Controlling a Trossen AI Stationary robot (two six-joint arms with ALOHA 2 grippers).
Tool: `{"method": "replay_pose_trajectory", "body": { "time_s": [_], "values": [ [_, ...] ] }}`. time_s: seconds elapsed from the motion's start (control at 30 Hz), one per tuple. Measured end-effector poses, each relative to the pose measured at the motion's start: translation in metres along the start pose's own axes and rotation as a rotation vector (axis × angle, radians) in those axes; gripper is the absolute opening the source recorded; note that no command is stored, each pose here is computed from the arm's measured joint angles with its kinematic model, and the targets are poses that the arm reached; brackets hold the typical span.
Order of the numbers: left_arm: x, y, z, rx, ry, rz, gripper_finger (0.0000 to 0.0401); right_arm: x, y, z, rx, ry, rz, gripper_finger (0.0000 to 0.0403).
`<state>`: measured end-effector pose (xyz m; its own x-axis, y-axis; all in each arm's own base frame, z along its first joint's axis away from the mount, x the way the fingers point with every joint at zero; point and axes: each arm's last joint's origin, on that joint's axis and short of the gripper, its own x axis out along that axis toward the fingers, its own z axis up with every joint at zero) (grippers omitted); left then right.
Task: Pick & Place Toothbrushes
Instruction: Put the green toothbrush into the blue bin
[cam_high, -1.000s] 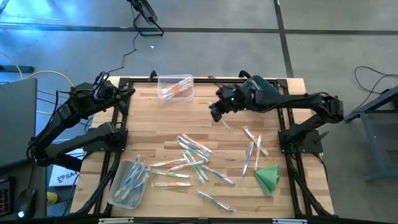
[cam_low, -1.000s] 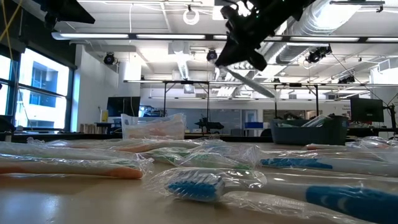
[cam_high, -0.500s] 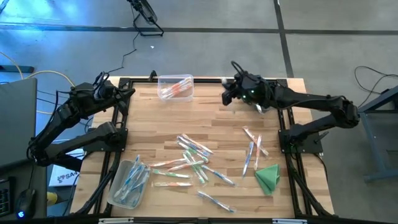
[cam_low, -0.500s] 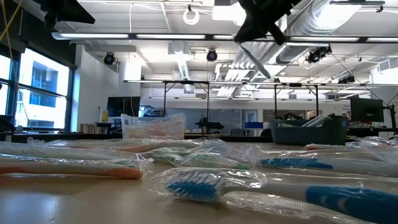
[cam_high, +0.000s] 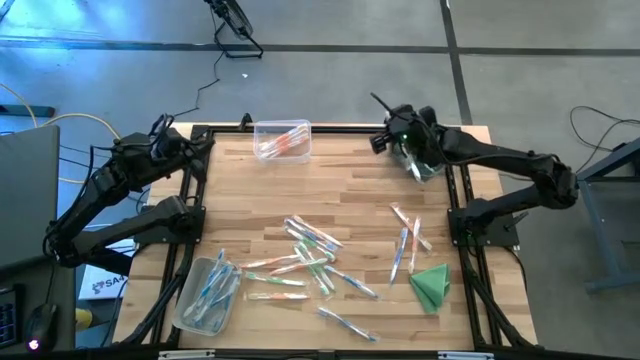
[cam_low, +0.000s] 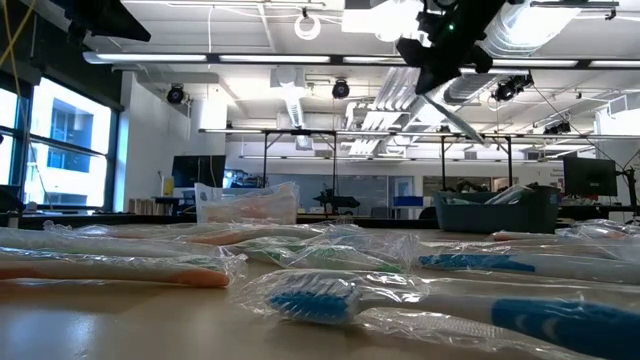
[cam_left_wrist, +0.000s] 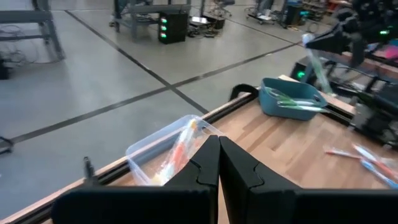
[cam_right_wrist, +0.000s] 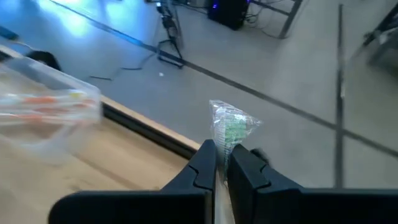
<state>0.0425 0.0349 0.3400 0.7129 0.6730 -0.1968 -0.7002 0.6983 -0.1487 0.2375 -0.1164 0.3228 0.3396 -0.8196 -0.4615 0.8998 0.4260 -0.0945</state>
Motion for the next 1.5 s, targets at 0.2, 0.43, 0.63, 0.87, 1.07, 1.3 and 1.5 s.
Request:
{"method": "replay_pose_trajectory", "body": {
  "time_s": [0.2, 0.43, 0.63, 0.87, 1.07, 1.3, 1.5],
  "values": [
    [0.0, 0.002, 0.0, 0.0, -0.014, 0.074, 0.0001, 0.012, -0.018, 0.004, -0.065, 0.02, -0.071, 0.001],
    [0.0, 0.004, 0.001, 0.0, -0.024, 0.127, 0.0001, 0.027, -0.034, -0.004, -0.148, 0.131, -0.147, 0.001],
    [0.0, 0.004, 0.001, 0.0, -0.025, 0.135, 0.0001, 0.046, -0.039, -0.025, -0.26, 0.327, -0.21, 0.001],
    [0.0, 0.004, 0.001, 0.0, -0.025, 0.135, 0.0001, 0.07, -0.035, -0.042, -0.395, 0.47, -0.208, 0.001],
    [0.0, 0.004, 0.001, 0.0, -0.025, 0.135, 0.0001, 0.093, -0.031, -0.057, -0.48, 0.588, -0.126, 0.001],
    [0.0, 0.004, 0.001, 0.0, -0.025, 0.135, 0.0001, 0.12, -0.034, -0.072, -0.512, 0.672, -0.108, 0.001],
    [0.0, 0.004, 0.001, 0.0, -0.025, 0.135, 0.0001, 0.134, -0.041, -0.079, -0.455, 0.725, -0.05, 0.001]
  ]
}}
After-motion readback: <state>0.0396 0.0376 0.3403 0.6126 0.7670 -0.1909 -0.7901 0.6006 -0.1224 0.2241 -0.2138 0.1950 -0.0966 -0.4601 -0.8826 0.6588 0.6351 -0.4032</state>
